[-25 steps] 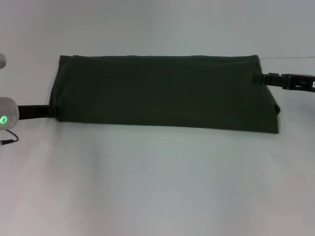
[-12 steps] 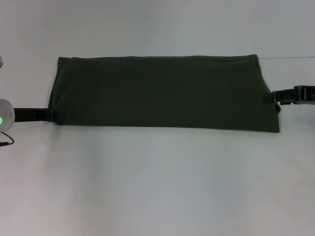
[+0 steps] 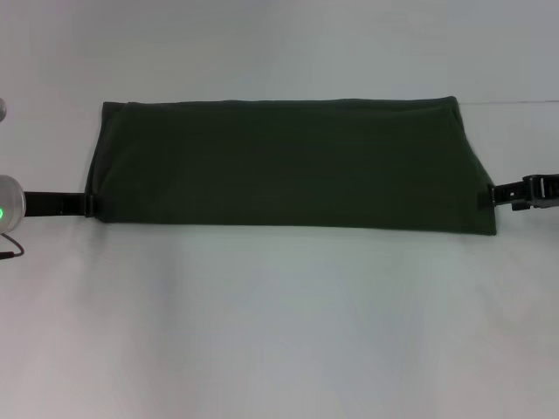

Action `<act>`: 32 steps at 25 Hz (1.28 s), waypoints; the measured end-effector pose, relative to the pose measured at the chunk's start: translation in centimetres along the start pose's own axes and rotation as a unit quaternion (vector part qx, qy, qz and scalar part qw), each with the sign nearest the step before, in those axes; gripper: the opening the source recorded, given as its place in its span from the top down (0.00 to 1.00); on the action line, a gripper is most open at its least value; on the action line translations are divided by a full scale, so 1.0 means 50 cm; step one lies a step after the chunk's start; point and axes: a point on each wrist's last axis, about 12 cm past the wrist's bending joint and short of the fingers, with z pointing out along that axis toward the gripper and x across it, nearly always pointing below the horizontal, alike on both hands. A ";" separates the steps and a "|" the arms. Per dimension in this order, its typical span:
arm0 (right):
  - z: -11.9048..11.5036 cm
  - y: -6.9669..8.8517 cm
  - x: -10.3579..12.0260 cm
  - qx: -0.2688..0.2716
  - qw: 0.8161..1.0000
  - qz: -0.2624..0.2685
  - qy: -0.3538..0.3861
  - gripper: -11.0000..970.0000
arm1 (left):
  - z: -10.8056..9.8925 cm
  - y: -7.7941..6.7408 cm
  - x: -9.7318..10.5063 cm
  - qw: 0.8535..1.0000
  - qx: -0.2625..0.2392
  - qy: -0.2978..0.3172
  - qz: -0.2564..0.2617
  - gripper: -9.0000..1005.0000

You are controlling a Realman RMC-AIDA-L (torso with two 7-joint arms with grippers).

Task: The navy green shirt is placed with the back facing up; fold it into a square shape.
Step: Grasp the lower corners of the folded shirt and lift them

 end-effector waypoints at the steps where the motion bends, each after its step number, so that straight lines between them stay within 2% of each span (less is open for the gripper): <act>1: 0.004 0.000 0.002 0.004 1.000 -0.001 0.001 0.22 | 0.000 0.000 0.000 1.000 0.000 0.000 0.000 0.97; 12: 0.037 -0.002 0.011 0.030 1.000 0.000 -0.004 0.22 | 0.001 -0.002 -0.002 1.000 0.001 0.000 0.001 0.97; 32: 0.089 0.020 0.025 0.044 0.999 -0.022 -0.007 0.25 | 0.002 -0.004 -0.005 1.000 0.001 -0.001 0.005 0.97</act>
